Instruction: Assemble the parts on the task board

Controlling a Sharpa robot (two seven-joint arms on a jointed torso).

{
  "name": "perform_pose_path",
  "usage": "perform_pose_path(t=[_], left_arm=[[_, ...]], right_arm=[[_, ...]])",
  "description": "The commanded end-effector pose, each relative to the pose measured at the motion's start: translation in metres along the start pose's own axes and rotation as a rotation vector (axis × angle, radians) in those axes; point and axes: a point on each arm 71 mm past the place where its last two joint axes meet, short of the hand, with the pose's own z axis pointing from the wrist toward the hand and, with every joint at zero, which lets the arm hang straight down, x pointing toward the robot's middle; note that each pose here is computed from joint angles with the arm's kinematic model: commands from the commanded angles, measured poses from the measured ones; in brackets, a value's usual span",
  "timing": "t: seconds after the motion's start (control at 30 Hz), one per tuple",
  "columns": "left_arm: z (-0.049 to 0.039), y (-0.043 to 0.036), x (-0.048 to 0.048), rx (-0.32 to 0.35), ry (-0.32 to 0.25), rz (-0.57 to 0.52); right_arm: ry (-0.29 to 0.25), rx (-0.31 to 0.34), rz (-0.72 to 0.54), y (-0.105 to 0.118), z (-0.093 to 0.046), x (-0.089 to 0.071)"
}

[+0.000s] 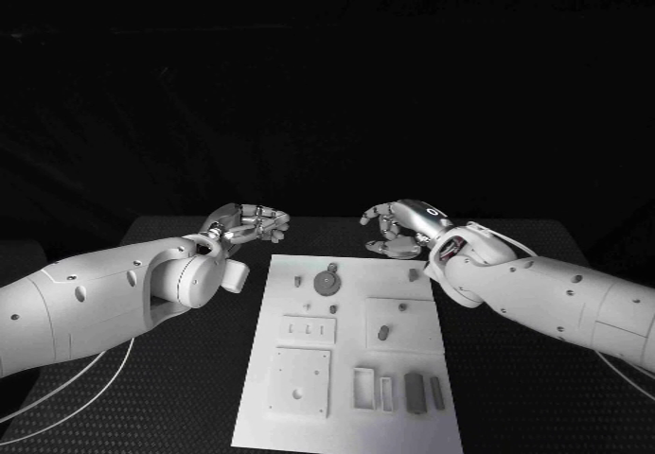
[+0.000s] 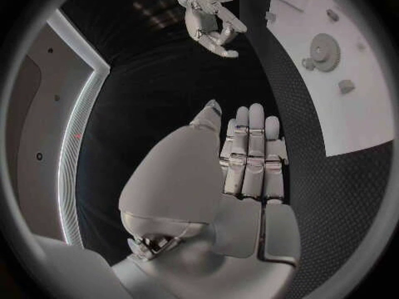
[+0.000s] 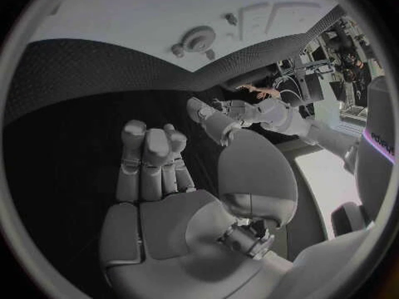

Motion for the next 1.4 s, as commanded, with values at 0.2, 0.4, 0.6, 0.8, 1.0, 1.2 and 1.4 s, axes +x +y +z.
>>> perform_pose_path(t=[0.2,0.4,0.6,0.8,1.0,1.2,1.4], left_arm=[[0.0029,-0.0019,-0.0084,0.03,-0.018,0.012],[0.0042,-0.0011,-0.0094,0.027,-0.017,0.012],[0.0038,0.0002,-0.0074,0.023,-0.007,0.009],[0.0036,0.0022,-0.0067,0.019,-0.004,0.007],[0.0042,0.003,-0.0048,0.017,0.001,0.005],[0.0044,0.0035,-0.0033,0.016,0.005,0.004],[0.0042,0.0035,-0.0035,0.015,0.005,0.004]], right_arm=[[0.139,0.081,0.134,-0.049,-0.031,-0.023],[0.198,0.153,0.128,-0.076,-0.043,-0.026],[0.221,0.213,0.122,-0.097,-0.054,-0.018],[0.235,0.243,0.126,-0.106,-0.058,0.0],[0.22,0.25,0.122,-0.107,-0.056,0.015],[0.238,0.252,0.145,-0.104,-0.056,0.03],[0.251,0.252,0.153,-0.101,-0.057,0.041]])
